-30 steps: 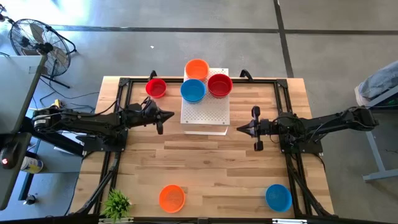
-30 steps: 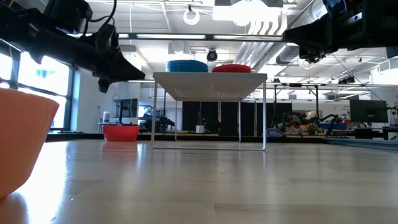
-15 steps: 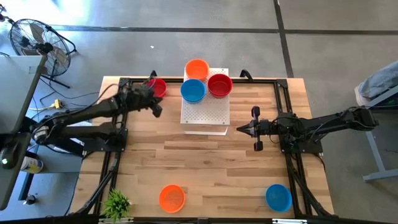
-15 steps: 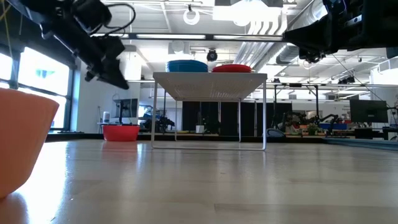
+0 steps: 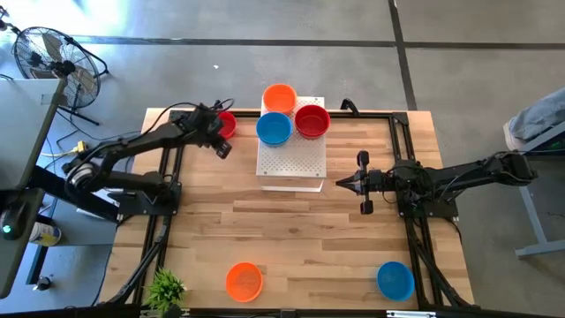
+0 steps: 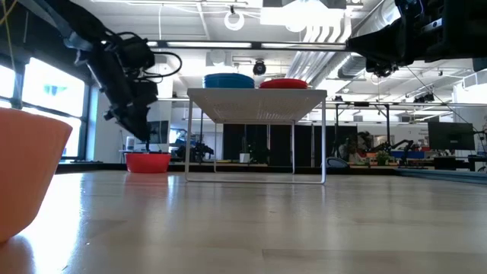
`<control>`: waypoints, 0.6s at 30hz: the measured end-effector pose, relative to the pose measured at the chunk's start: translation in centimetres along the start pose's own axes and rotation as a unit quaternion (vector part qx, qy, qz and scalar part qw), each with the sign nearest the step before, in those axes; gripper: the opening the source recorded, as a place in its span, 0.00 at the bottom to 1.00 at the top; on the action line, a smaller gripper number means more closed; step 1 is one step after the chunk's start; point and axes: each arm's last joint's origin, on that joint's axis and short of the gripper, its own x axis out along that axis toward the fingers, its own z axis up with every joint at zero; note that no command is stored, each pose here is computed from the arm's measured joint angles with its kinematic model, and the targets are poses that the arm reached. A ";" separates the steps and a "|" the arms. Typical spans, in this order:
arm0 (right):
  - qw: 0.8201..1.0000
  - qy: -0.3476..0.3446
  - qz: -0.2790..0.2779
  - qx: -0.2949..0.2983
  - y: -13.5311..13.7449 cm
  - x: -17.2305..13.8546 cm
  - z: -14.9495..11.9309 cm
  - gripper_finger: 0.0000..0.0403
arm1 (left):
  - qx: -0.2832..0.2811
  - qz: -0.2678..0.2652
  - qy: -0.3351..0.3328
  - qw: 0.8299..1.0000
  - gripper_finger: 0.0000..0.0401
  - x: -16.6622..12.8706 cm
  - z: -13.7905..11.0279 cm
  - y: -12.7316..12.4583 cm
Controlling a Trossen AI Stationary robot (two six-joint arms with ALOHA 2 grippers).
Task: Pick & Place Mini bowls
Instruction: Stack the red bowl on top of the red bowls on the shelf
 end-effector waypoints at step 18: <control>1.000 0.011 0.001 -0.004 0.0 0.0 -0.2 0.00 | 0.099 0.064 0.060 0.991 0.38 5.6 2.1 0.3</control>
